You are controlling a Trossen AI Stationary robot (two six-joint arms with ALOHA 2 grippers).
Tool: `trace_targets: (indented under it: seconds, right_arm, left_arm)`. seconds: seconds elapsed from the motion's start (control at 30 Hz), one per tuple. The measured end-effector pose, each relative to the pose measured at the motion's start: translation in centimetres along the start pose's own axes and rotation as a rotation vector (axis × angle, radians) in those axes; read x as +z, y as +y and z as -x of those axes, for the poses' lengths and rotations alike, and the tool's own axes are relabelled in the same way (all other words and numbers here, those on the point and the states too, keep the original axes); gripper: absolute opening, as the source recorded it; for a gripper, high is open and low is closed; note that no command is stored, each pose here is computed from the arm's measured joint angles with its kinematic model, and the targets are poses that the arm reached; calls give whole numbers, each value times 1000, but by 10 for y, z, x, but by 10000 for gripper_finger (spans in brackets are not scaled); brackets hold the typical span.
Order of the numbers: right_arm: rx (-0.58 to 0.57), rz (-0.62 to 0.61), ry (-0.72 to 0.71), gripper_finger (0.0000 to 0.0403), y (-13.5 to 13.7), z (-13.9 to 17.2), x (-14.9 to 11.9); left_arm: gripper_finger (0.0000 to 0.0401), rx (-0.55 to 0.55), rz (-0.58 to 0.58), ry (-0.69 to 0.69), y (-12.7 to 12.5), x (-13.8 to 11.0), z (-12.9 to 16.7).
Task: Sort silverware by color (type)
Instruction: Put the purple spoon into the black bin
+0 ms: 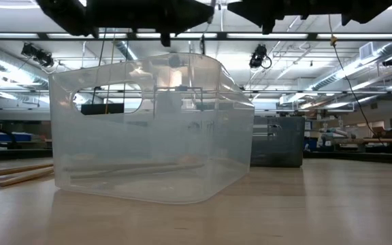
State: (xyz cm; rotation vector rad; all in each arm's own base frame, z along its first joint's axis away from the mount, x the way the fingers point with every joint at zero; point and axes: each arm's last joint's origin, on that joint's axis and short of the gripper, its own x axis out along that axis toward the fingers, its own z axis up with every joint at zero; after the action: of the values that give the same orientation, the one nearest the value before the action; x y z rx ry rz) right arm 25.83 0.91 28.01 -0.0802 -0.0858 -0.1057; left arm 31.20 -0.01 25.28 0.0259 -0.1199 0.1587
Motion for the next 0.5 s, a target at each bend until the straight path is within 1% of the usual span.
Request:
trace_targets:
  seconds: [0.13, 0.3, 0.5]
  right_arm:
    - [-3, -3, 3, 213, 0, 0, 0]
    - [4, 0, 3, 213, 0, 0, 0]
    - [2, -1, -6, 206, 0, 0, 1]
  left_arm:
    - [55, 2, -11, -6, -3, 0, -16]
    - [55, 1, -19, -8, -4, 0, -28]
    - [55, -45, -31, -13, -7, -1, -37]
